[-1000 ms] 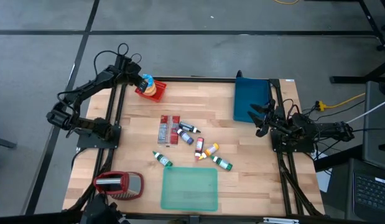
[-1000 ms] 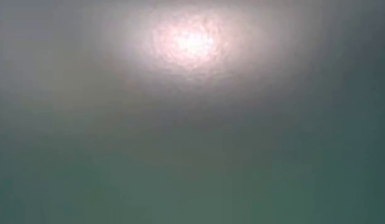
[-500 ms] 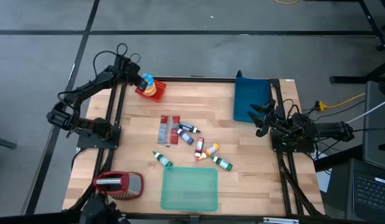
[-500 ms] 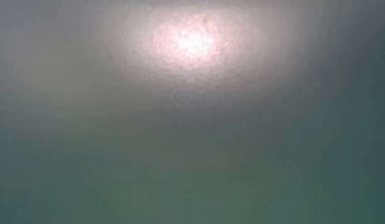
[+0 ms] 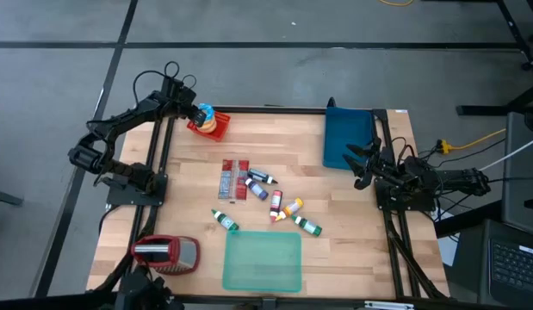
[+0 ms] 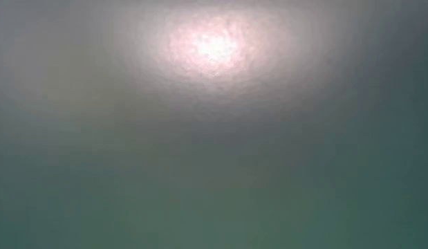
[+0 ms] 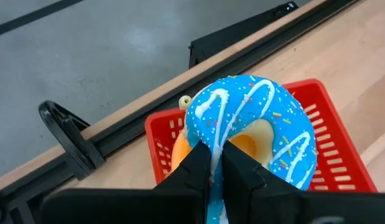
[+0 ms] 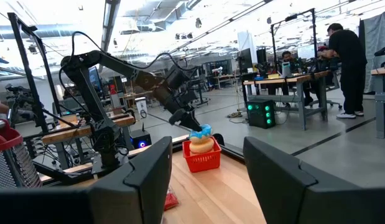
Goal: Pick & Place Food Item
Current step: Put the blue donut into the red bin, then put the red popcorn bag into the blue bin
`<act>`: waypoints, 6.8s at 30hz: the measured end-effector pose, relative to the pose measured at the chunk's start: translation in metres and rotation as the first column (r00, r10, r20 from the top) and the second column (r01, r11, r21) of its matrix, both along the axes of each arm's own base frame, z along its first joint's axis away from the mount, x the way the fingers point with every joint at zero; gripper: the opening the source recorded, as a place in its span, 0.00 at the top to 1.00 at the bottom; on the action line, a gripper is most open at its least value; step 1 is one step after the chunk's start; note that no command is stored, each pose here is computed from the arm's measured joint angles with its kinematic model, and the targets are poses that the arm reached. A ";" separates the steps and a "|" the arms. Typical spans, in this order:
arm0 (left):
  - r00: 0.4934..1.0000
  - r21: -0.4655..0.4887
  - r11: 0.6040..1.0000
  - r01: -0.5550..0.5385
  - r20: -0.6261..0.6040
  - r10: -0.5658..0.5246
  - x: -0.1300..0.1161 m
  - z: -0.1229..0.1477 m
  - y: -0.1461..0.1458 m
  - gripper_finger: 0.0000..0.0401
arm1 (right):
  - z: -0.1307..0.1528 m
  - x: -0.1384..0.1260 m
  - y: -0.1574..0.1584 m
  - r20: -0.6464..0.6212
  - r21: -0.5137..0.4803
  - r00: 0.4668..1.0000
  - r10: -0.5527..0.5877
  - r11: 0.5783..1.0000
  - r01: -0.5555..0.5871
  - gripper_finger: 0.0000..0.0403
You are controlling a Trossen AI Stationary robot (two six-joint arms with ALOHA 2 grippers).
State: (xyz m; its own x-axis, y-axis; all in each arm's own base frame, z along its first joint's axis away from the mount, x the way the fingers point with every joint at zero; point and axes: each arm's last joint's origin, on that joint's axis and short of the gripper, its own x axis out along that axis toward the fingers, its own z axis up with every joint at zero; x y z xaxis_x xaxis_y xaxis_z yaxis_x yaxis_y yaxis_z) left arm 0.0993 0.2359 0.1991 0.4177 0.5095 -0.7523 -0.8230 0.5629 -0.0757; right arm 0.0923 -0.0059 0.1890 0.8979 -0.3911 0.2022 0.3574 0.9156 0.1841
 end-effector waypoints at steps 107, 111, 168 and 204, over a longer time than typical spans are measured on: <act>0.616 0.086 0.664 0.743 -0.478 -0.627 0.150 -0.048 -0.302 0.38 | 0.000 0.000 0.000 0.003 0.008 1.000 0.002 1.000 -0.002 0.49; 0.595 0.138 0.630 0.764 -0.525 -0.608 0.155 -0.056 -0.324 0.38 | 0.000 0.000 0.000 0.003 0.008 1.000 0.002 1.000 -0.002 0.49; 0.731 0.065 0.796 0.601 -0.448 -0.515 0.173 -0.029 -0.303 1.00 | 0.000 0.000 0.000 0.008 0.017 1.000 0.005 1.000 -0.005 0.49; 0.780 0.583 0.595 0.553 -0.112 -0.616 0.189 0.102 -0.209 1.00 | -0.001 0.001 0.002 0.002 0.018 0.998 0.061 0.998 -0.061 0.49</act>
